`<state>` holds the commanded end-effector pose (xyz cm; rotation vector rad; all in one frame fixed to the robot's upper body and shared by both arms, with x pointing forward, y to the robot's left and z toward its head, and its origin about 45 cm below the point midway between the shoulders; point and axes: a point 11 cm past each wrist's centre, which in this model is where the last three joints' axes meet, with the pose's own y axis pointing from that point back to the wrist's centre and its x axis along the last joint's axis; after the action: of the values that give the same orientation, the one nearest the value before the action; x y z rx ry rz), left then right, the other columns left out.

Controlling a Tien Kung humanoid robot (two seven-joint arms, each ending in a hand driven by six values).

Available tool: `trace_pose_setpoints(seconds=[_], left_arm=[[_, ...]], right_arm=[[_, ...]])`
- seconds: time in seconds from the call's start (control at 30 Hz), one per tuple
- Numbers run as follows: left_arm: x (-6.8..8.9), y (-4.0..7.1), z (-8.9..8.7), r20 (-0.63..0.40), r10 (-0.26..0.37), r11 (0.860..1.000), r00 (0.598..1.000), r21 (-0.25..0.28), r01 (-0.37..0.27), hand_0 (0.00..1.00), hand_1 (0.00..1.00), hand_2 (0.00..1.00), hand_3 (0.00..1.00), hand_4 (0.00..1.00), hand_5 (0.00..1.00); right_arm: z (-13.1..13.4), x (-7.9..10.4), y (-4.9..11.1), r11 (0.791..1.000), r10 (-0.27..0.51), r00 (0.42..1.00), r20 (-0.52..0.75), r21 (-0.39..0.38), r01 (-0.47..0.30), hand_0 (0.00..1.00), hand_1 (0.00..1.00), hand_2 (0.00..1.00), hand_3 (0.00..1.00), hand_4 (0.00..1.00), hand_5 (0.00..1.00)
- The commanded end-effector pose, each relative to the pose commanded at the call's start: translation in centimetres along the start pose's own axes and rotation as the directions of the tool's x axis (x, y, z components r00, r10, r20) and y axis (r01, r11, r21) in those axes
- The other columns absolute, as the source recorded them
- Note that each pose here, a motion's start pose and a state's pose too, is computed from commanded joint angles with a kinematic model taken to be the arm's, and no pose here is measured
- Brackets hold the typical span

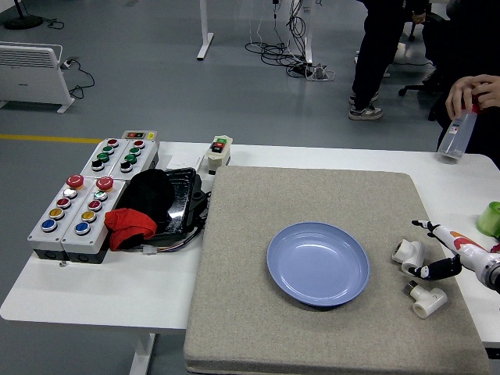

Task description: Pick pipe place plate twice

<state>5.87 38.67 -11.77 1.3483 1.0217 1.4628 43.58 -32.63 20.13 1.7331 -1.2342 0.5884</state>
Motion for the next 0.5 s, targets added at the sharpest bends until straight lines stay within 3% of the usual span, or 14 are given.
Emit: trace_pose_setpoints(seconds=[0.27, 0.3, 0.5], left_arm=[[-0.09, 0.0, -0.04, 0.003, -0.002, 1.0, 1.0, 0.003, 0.002, 0.626, 0.587, 0.532, 0.576, 0.205, 0.998], [-0.09, 0.0, -0.05, 0.003, -0.002, 1.0, 1.0, 0.003, 0.002, 0.625, 0.587, 0.531, 0.576, 0.204, 0.998], [-0.1, 0.0, -0.07, 0.001, -0.002, 1.0, 1.0, 0.002, 0.002, 0.625, 0.587, 0.531, 0.576, 0.204, 0.998]], right_arm=[[-0.15, -0.44, -0.62, 1.0, -0.016, 1.0, 0.014, -0.011, 0.016, 0.91, 0.89, 0.992, 0.978, 0.833, 0.419], [-0.17, -0.45, -0.67, 1.0, -0.016, 1.0, 0.014, -0.011, 0.016, 0.843, 0.823, 0.947, 0.933, 0.831, 0.427], [-0.21, -0.77, -0.99, 1.0, -0.017, 1.0, 0.017, -0.02, 0.018, 0.843, 0.823, 0.947, 0.933, 0.831, 0.427]])
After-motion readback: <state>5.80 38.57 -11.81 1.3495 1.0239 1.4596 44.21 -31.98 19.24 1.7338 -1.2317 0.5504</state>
